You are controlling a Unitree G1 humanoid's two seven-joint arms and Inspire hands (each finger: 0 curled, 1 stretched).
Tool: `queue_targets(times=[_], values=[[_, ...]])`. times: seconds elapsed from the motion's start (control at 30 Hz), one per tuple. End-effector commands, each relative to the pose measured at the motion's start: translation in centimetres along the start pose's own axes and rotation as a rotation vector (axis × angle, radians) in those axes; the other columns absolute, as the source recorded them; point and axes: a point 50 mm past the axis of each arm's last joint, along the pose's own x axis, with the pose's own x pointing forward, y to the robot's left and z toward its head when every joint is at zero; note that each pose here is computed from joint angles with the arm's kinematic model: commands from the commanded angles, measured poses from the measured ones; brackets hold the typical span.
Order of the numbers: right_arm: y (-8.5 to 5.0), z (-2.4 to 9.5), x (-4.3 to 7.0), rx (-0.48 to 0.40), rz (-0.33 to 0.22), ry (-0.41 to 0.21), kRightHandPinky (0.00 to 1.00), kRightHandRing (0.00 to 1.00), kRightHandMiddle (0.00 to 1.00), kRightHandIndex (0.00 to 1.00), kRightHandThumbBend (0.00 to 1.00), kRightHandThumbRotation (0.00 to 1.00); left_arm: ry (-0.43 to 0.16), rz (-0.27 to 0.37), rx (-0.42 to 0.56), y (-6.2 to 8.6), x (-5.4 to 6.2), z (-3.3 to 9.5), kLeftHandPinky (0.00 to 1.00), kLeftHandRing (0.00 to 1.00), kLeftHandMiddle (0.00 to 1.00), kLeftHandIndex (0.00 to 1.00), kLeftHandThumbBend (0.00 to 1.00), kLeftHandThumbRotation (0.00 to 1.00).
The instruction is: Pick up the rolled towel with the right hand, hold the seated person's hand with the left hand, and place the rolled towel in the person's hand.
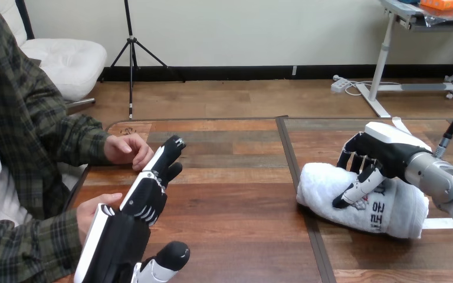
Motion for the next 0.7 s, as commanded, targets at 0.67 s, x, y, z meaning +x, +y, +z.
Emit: queue_targets(times=[0.67], values=[[4.4,1.3,0.8,-0.097,0.105,0.004,0.76,0.83,0.85,0.86,1.00,0.47,-0.103,-0.005,0.000,0.3,1.8,1.2,0.95,0.97,0.97,0.90,0.86,0.75]])
